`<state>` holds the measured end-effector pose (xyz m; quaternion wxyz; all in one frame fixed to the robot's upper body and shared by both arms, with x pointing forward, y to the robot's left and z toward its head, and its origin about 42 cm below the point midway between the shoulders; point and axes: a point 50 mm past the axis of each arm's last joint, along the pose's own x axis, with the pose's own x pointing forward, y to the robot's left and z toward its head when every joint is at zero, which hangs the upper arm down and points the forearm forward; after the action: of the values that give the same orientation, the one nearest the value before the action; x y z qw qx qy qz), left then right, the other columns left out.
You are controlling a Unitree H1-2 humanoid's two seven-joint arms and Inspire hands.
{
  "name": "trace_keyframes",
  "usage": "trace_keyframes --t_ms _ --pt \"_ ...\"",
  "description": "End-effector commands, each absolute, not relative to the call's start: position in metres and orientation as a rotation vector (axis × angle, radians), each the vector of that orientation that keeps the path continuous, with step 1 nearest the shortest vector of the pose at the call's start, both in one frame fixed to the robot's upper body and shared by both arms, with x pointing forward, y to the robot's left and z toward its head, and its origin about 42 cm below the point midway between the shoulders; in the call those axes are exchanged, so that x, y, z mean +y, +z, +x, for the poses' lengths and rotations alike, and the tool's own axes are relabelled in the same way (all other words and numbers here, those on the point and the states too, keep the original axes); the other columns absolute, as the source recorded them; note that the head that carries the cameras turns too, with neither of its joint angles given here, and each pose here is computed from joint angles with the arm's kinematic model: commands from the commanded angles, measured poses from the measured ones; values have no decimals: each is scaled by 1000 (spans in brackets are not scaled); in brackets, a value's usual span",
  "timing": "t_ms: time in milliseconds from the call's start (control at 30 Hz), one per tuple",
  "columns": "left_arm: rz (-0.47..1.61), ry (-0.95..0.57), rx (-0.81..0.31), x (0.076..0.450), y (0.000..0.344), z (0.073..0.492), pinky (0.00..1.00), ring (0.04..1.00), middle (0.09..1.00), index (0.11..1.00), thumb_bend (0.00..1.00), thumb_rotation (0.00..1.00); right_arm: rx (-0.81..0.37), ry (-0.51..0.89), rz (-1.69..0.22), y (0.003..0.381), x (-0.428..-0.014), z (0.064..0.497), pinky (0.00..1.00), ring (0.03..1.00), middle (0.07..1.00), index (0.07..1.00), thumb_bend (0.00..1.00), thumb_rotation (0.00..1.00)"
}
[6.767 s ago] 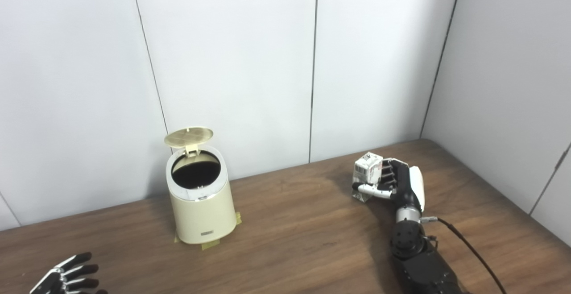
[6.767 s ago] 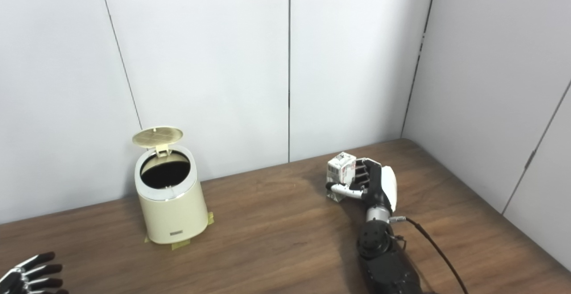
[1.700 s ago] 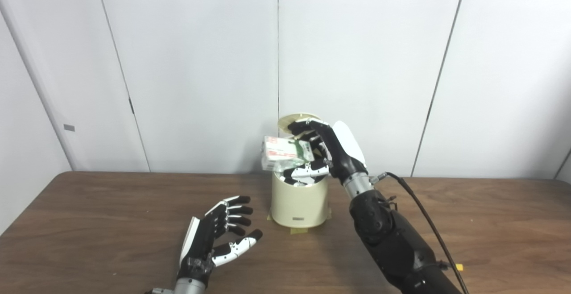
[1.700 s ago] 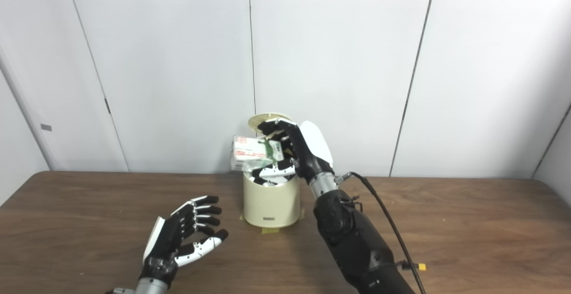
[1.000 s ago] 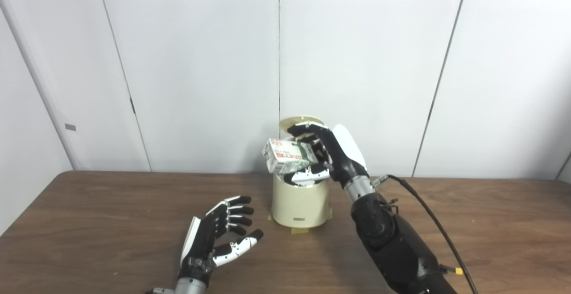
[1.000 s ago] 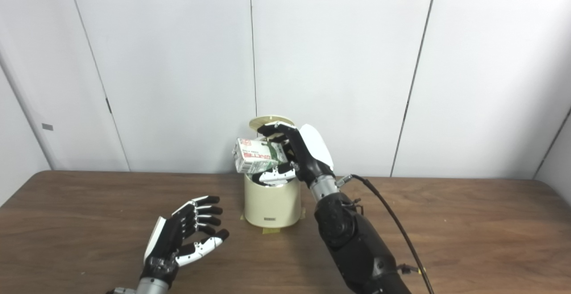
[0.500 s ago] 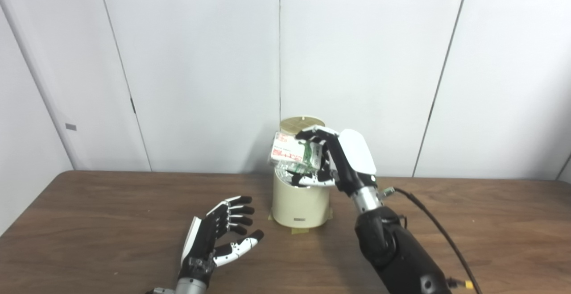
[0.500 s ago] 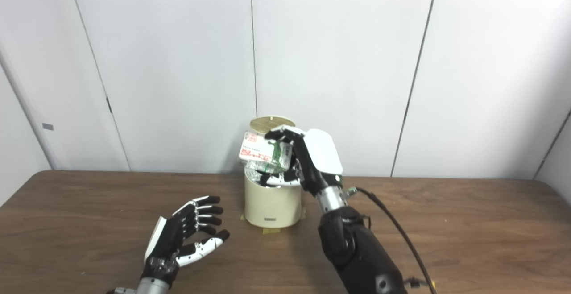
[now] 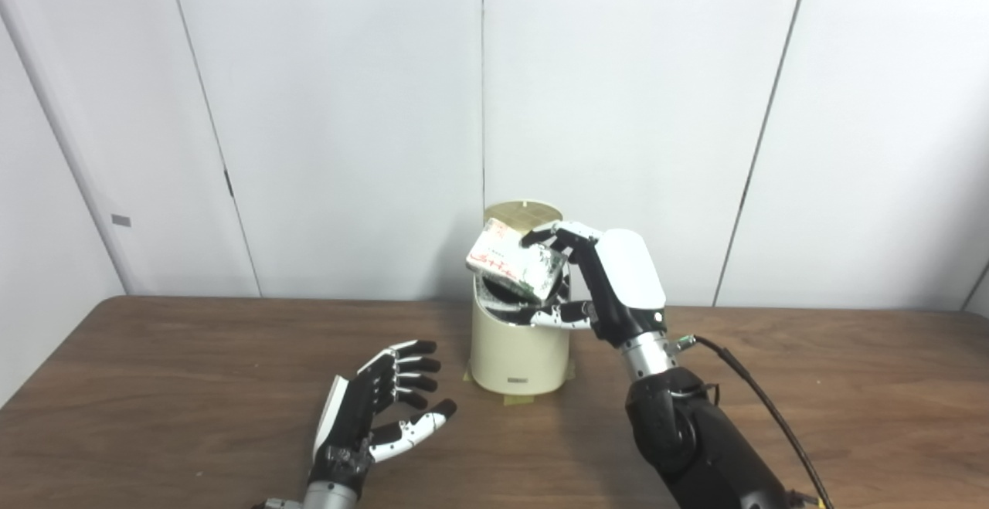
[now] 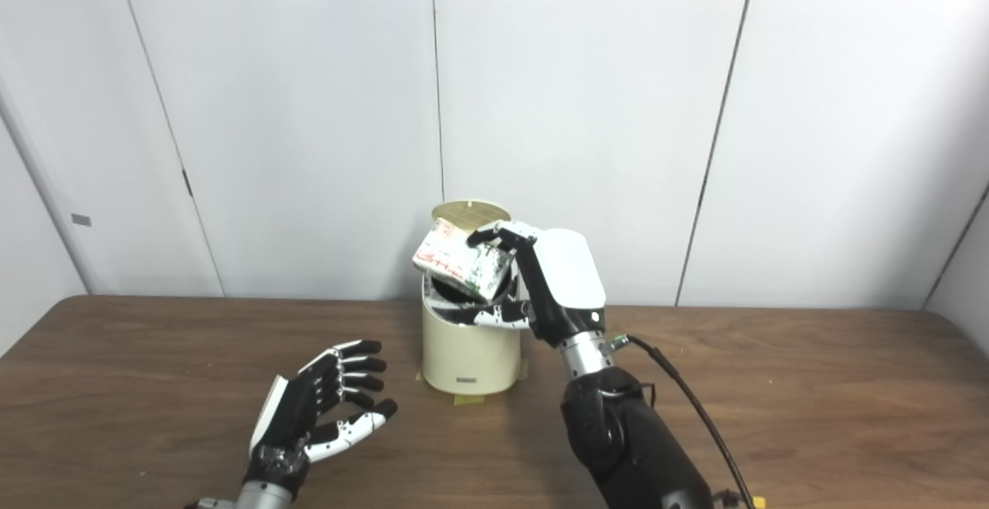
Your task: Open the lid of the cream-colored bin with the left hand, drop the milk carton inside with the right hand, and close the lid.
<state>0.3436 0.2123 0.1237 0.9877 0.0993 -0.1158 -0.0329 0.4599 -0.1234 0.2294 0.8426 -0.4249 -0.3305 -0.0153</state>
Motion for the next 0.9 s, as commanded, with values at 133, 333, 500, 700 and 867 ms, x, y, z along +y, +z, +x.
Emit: trace_keyframes --t_ms 133,333,500,700,867 --pt "214 -74 -199 212 109 333 546 626 686 733 628 24 -747 -25 -903 248 -120 461 497 588 662 617 743 0" --pt "218 -74 -203 211 109 334 548 622 682 731 622 14 -738 -26 -908 248 -121 461 506 600 669 618 740 0" --pt "220 -75 -204 210 110 334 544 617 679 730 623 23 -757 -76 -885 256 -126 459 506 640 719 636 756 0" --pt "221 -75 -204 209 110 334 540 617 678 732 627 37 -796 -151 -879 269 -138 452 500 674 749 637 730 0" --pt "222 -75 -205 209 111 333 536 612 673 727 627 44 -795 -170 -871 277 -149 445 510 718 766 636 700 0"
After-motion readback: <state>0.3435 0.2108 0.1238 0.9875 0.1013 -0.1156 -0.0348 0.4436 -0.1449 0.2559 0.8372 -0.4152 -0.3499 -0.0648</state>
